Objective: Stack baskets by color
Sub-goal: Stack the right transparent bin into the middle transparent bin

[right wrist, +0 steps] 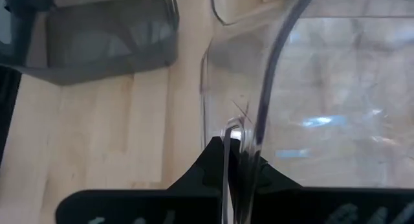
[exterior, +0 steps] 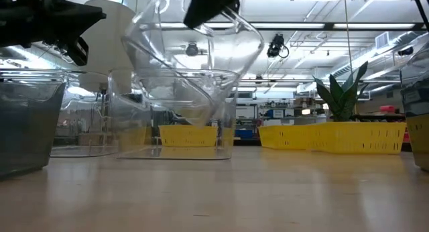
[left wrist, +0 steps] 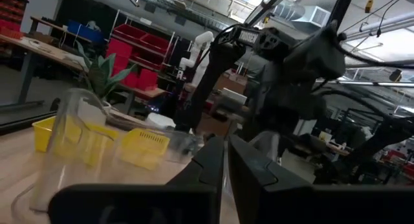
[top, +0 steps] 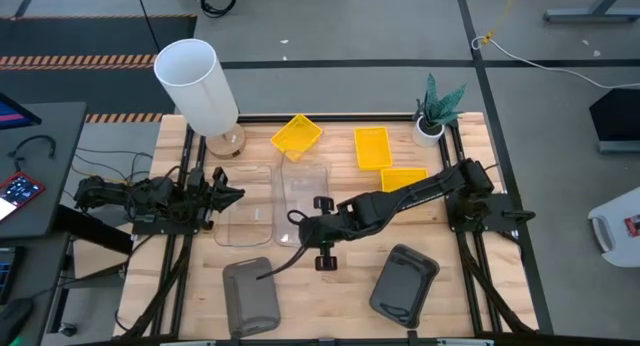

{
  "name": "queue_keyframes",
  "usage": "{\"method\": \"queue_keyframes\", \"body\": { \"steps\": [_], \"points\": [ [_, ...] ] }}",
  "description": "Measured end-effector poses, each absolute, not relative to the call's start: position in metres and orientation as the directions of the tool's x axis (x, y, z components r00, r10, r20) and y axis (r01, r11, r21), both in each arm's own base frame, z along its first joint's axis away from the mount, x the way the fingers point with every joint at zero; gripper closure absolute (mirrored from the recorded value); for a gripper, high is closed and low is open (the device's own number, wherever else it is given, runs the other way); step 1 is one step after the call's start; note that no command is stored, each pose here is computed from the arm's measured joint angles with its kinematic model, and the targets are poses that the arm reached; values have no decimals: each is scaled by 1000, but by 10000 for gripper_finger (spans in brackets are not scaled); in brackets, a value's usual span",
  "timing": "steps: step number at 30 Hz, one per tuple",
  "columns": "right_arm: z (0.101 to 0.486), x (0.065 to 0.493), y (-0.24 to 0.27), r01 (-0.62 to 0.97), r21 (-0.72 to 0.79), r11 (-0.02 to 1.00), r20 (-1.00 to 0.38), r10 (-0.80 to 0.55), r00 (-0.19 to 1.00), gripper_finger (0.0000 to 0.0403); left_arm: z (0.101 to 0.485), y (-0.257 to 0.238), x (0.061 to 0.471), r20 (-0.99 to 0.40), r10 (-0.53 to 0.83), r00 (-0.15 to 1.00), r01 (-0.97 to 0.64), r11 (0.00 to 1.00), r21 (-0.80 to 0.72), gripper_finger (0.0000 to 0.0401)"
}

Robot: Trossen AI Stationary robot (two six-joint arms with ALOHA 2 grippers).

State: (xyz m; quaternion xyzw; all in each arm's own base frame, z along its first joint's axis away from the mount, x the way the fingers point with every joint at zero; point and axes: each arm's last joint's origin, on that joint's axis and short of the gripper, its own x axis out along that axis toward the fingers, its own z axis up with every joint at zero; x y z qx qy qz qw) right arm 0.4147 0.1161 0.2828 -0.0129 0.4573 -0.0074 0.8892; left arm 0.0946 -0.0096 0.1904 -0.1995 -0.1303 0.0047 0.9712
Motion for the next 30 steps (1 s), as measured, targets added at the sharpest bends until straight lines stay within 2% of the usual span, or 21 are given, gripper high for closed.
{"method": "queue_keyframes", "body": {
  "steps": [14,22,25,30],
  "points": [
    [274,396,111,155,-21,988,-917,-81,391,394,190,-10,95,251,61,966,43,920,-389,367],
    [272,393,106,146,42,988,-943,-9,332,393,190,-10,95,251,61,966,43,920,-389,376],
    [272,393,102,143,51,988,-949,3,315,381,190,-10,95,251,61,966,43,920,-389,375],
    [272,395,95,169,60,984,-949,4,314,338,190,-10,95,251,61,966,43,920,-389,368]
  ]
}}
